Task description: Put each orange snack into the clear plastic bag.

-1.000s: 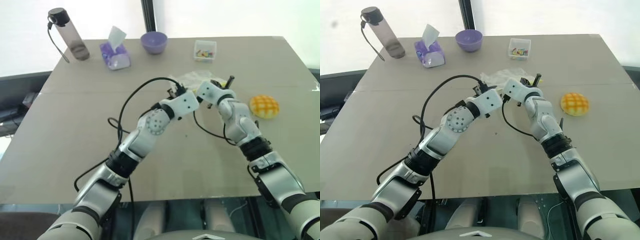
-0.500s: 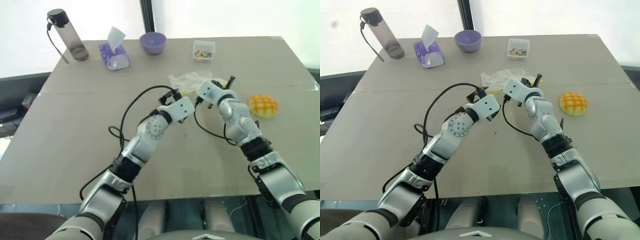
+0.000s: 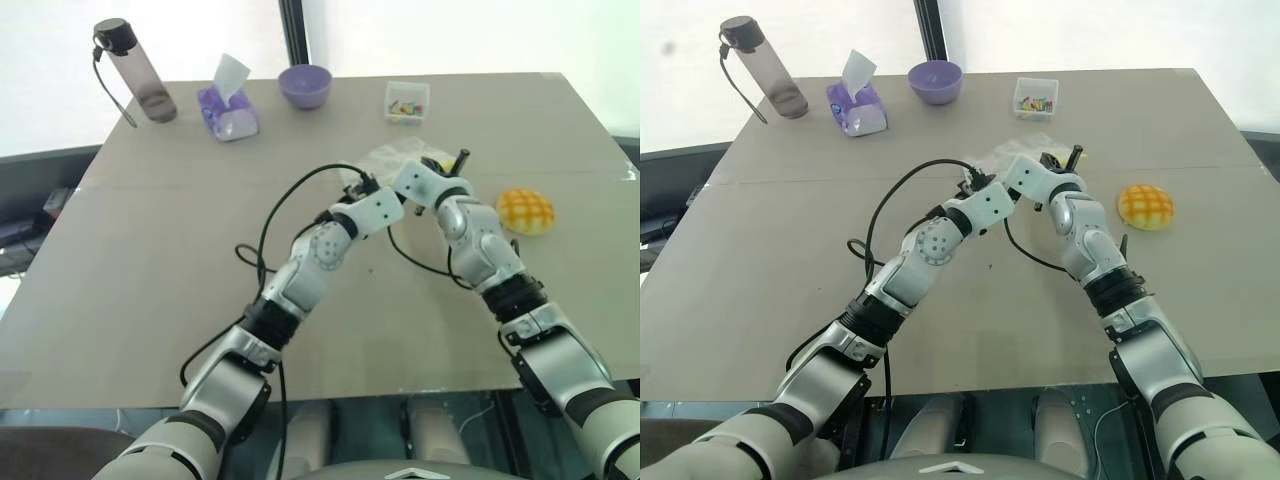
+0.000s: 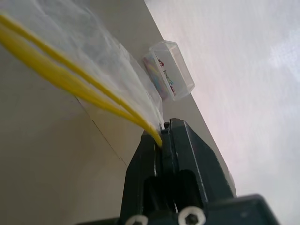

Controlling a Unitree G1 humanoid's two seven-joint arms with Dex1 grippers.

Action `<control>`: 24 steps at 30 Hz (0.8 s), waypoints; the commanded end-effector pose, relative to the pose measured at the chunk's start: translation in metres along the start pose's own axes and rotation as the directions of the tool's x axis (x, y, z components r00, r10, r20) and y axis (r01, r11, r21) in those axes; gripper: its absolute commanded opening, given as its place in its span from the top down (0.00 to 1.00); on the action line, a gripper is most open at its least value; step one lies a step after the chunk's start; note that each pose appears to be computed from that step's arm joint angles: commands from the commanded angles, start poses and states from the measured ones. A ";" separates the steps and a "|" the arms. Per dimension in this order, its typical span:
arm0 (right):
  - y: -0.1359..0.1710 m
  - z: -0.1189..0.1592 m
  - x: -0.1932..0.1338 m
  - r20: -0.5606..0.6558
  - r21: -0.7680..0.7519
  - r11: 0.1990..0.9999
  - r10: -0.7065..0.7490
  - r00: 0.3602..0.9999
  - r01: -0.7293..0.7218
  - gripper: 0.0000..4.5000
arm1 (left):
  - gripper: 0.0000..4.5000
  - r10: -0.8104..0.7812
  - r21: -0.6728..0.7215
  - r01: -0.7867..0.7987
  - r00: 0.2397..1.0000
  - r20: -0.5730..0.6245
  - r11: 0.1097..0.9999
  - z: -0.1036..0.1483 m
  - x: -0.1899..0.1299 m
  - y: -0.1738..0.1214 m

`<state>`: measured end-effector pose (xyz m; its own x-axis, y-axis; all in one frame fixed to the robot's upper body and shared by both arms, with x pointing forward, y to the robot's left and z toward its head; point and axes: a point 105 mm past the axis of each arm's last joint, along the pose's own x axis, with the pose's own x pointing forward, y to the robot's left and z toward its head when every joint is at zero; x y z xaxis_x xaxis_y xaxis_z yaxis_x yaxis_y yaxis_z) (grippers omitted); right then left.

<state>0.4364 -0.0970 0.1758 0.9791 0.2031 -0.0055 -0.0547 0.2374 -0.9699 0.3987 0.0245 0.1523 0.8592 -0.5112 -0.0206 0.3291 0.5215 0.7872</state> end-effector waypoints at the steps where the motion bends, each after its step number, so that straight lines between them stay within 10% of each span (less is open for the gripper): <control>1: -0.015 0.008 -0.003 0.028 0.025 0.998 -0.054 0.998 0.053 0.99 | 0.88 0.053 0.004 -0.053 0.999 -0.001 0.999 0.001 -0.001 0.011; 7: -0.013 0.005 -0.006 0.030 0.056 0.998 -0.044 0.999 0.042 0.99 | 0.98 0.079 0.001 -0.079 0.997 -0.026 0.997 -0.005 -0.002 0.015; 14: -0.015 0.004 -0.013 0.055 0.074 0.997 -0.034 0.998 0.030 0.39 | 1.00 0.085 -0.013 -0.085 0.996 -0.015 0.996 -0.006 -0.002 0.015; 20: -0.031 -0.019 -0.029 0.008 0.138 0.989 -0.061 0.998 0.059 0.39 | 1.00 0.092 -0.050 -0.092 0.996 -0.014 0.994 -0.008 -0.004 0.014; 24: -0.025 -0.034 -0.047 -0.034 0.422 0.906 0.023 0.999 -0.007 0.66 | 1.00 0.117 -0.111 -0.116 0.993 -0.001 0.987 -0.006 -0.009 0.016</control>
<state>0.4046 -0.1442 0.1779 0.9851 0.1625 -0.0559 -0.1340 0.5223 -0.8422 0.4022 0.0458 0.1402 0.9015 -0.4325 -0.0133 0.3052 0.6138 0.7281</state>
